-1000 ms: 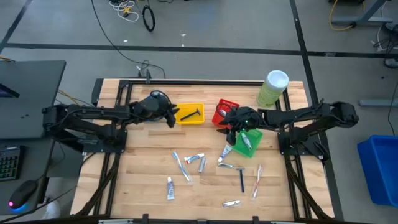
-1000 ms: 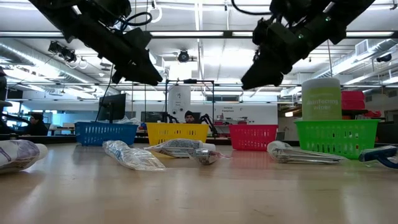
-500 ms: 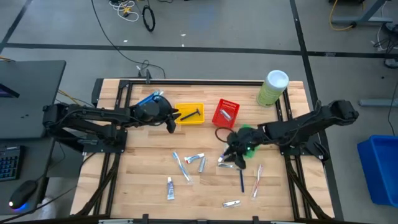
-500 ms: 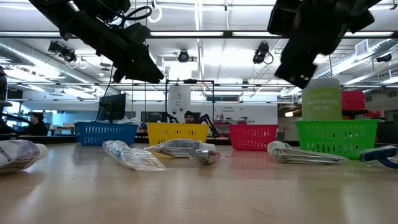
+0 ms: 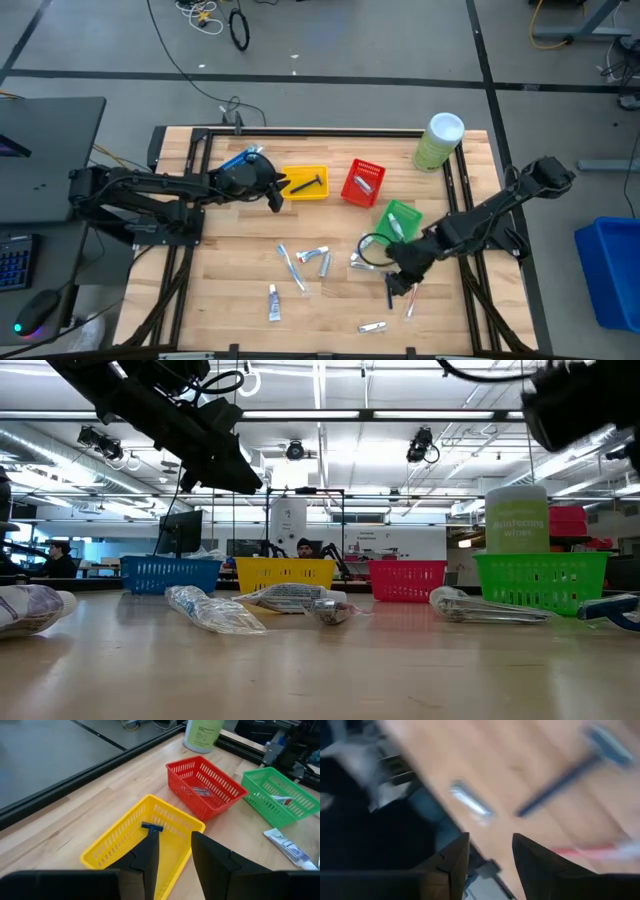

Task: Pick & Place Travel size toiletries
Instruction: Put the blue razor into the yellow bin

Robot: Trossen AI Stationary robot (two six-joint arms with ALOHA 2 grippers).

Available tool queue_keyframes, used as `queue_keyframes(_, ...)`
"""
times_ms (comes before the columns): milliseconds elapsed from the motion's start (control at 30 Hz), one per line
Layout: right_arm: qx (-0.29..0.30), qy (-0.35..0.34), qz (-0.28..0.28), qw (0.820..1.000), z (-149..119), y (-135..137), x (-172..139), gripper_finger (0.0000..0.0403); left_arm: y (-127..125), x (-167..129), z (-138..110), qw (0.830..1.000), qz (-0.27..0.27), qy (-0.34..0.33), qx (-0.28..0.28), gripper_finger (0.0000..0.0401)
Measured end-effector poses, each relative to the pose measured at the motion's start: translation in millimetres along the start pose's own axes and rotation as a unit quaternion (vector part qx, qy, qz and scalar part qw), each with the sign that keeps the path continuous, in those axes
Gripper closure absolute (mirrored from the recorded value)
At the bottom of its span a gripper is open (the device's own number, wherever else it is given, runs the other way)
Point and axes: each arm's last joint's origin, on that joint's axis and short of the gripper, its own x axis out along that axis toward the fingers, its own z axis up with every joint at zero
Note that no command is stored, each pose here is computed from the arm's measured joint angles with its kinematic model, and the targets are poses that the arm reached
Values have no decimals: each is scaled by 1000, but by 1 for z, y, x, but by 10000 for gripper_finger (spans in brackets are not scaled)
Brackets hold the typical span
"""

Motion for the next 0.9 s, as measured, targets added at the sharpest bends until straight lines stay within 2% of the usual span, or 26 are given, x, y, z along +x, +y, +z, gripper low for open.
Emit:
queue_keyframes(100,35,-33,-43,998,-8,-6,2,230,0,0,0,1000,0,0,-1,283)
queue_keyframes(333,-1,-121,-61,991,-8,-7,4,208,-2,-1,-1,1000,-4,1,-8,283)
queue_keyframes(567,-16,-89,-82,993,-4,-9,28,202,-5,-2,-2,1000,-10,2,-5,283)
queue_keyframes(733,-21,-78,-85,993,1,-9,48,219,-5,-2,-2,1000,0,-2,-8,283)
queue_keyframes(900,-14,-45,-114,992,2,-17,62,231,-4,-2,-2,1000,5,-4,-9,283)
